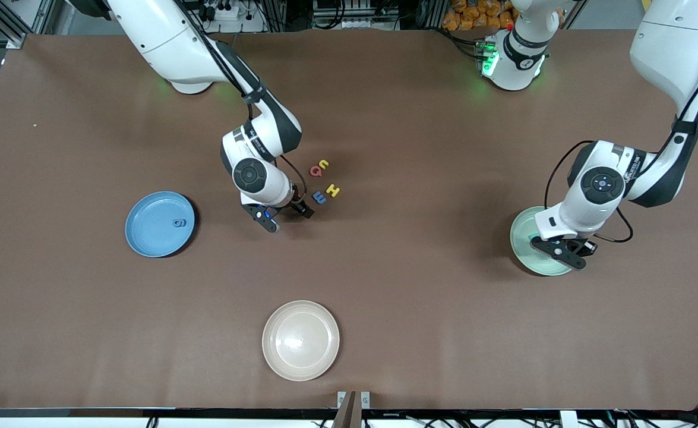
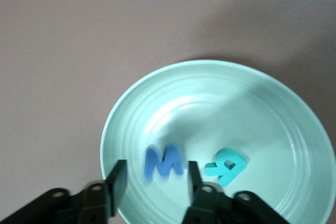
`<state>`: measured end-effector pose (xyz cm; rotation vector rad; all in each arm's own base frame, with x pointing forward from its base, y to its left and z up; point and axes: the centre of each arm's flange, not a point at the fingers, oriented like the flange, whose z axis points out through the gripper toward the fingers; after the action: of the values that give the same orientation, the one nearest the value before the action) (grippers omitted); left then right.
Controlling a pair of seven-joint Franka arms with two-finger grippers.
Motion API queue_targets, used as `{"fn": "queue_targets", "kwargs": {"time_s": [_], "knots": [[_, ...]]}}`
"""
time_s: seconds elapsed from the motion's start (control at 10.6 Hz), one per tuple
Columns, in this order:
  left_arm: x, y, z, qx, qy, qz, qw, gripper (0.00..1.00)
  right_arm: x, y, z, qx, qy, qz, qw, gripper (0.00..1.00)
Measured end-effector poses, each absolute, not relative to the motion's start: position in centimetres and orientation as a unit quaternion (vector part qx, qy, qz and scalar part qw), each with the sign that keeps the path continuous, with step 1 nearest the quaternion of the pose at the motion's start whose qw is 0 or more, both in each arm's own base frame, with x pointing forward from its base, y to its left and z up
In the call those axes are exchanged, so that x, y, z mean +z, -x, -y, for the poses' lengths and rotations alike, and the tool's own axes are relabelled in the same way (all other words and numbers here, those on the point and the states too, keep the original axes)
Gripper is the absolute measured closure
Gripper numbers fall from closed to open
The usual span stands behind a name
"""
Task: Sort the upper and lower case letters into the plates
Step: 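Place the blue M on the green plate while the right grasps pink w, then place the pink w on the blue plate while the left grasps yellow H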
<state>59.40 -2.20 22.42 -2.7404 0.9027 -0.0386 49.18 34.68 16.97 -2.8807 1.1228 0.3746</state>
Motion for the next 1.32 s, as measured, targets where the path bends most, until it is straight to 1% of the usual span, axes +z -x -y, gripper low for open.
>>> {"fn": "queue_targets", "kwargs": {"time_s": [0.09,0.19,0.28,0.38,0.56,0.66,0.75,0.85,0.94,1.03,1.13,1.22,1.32], "knots": [[22.5,-59.4,2.3,-0.015,0.942,-0.311,0.128,0.27,16.9,-49.1,-34.7,0.121,0.925,-0.36,0.013,0.0],[22.7,-59.6,2.7,-0.018,0.941,-0.313,0.128,0.11,16.9,-49.1,-34.7,0.12,0.925,-0.36,0.013,0.0],[23.3,-59.7,3.4,-0.024,0.939,-0.318,0.128,0.01,16.9,-49.1,-34.7,0.119,0.925,-0.361,0.015,0.0],[24.2,-59.9,4.7,-0.034,0.94,-0.317,0.121,0.0,16.8,-49.1,-34.7,0.117,0.925,-0.361,0.017,0.0],[26.5,-59.7,8.9,-0.051,0.951,-0.294,0.079,0.0,16.7,-48.9,-34.6,0.117,0.925,-0.361,0.016,0.02],[27.3,-59.4,11.3,-0.057,0.956,-0.284,0.055,0.0,16.7,-48.9,-34.6,0.117,0.925,-0.361,0.016,0.09],[27.9,-58.9,14.0,-0.06,0.957,-0.282,0.038,0.0,16.7,-48.9,-34.6,0.116,0.925,-0.361,0.017,0.1],[27.9,-58.1,16.8,-0.061,0.957,-0.282,0.03,0.0,16.8,-49.1,-34.7,0.112,0.925,-0.362,0.022,0.23],[27.9,-57.1,19.7,-0.062,0.957,-0.281,0.026,0.0,16.9,-49.1,-34.8,0.111,0.925,-0.362,0.023,0.29],[27.8,-55.9,22.7,-0.062,0.959,-0.276,0.02,0.0,16.9,-49.1,-34.8,0.11,0.925,-0.362,0.024,0.3],[27.9,-54.5,25.9,-0.062,0.963,-0.263,0.011,0.0,17.0,-49.1,-34.9,0.109,0.926,-0.361,0.026,0.44],[27.8,-52.6,29.3,-0.061,0.967,-0.249,0.001,0.0,17.2,-49.1,-34.8,0.11,0.926,-0.361,0.025,0.55],[27.6,-50.7,32.5,-0.058,0.968,-0.244,-0.007,0.0,17.2,-49.1,-34.9,0.109,0.926,-0.361,0.025,0.57]]}}
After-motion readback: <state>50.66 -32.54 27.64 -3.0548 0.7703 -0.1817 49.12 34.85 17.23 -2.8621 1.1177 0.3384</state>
